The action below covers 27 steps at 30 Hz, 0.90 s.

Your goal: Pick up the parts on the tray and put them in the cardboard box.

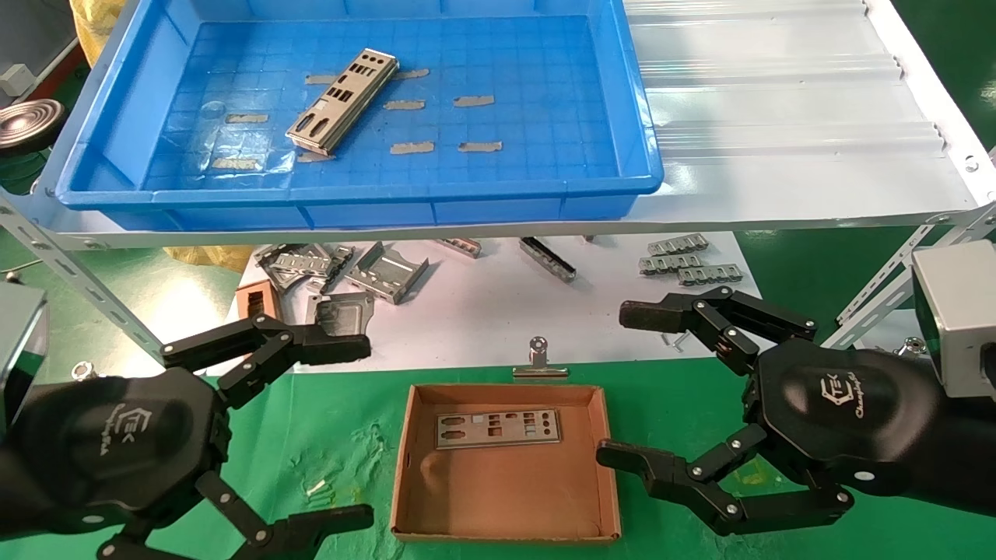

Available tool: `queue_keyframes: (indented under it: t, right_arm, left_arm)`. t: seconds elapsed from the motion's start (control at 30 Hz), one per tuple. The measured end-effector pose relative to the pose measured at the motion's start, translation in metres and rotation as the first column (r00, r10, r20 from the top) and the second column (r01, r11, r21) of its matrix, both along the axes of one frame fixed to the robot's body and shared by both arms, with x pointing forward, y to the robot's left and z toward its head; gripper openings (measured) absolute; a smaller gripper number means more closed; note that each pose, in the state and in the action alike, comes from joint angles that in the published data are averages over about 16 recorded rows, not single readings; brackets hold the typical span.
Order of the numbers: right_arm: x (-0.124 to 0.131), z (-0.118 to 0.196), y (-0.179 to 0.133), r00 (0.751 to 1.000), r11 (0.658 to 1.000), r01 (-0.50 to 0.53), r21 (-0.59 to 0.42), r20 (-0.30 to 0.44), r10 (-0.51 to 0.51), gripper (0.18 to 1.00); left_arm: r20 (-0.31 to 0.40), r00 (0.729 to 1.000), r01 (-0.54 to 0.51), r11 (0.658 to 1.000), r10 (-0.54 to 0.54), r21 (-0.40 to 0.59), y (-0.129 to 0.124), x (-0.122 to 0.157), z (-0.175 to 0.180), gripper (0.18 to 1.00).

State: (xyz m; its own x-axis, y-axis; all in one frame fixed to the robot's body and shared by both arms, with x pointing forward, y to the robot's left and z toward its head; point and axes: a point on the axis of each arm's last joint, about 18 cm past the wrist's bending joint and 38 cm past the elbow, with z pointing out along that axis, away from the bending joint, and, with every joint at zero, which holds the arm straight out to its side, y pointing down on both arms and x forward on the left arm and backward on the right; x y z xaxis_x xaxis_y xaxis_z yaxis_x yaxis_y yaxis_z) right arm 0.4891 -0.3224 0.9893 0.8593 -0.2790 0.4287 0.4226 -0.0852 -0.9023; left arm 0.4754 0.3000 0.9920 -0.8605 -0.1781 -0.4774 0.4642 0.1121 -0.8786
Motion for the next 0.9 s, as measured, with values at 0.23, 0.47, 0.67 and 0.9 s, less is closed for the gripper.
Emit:
queue_keyframes:
  t: [0.23,0.47,0.67,0.9]
  right_arm:
    - [0.0,0.0,0.0,1.0,1.0,0.0,0.0,0.0,0.0,0.99]
    - [0.0,0.0,0.0,1.0,1.0,0.0,0.0,0.0,0.0,0.954]
    - [0.0,0.0,0.0,1.0,1.0,0.0,0.0,0.0,0.0,0.885]
    - [0.0,0.0,0.0,1.0,1.0,0.0,0.0,0.0,0.0,0.761]
  left_arm:
    - [0.0,1.0,0.0,1.0,0.0,0.0,0.0,0.0,0.0,1.001]
    - [0.0,1.0,0.0,1.0,0.0,0.0,0.0,0.0,0.0,1.001]
    - [0.0,1.0,0.0,1.0,0.0,0.0,0.0,0.0,0.0,1.001]
    - [0.0,1.0,0.0,1.0,0.0,0.0,0.0,0.0,0.0,1.001]
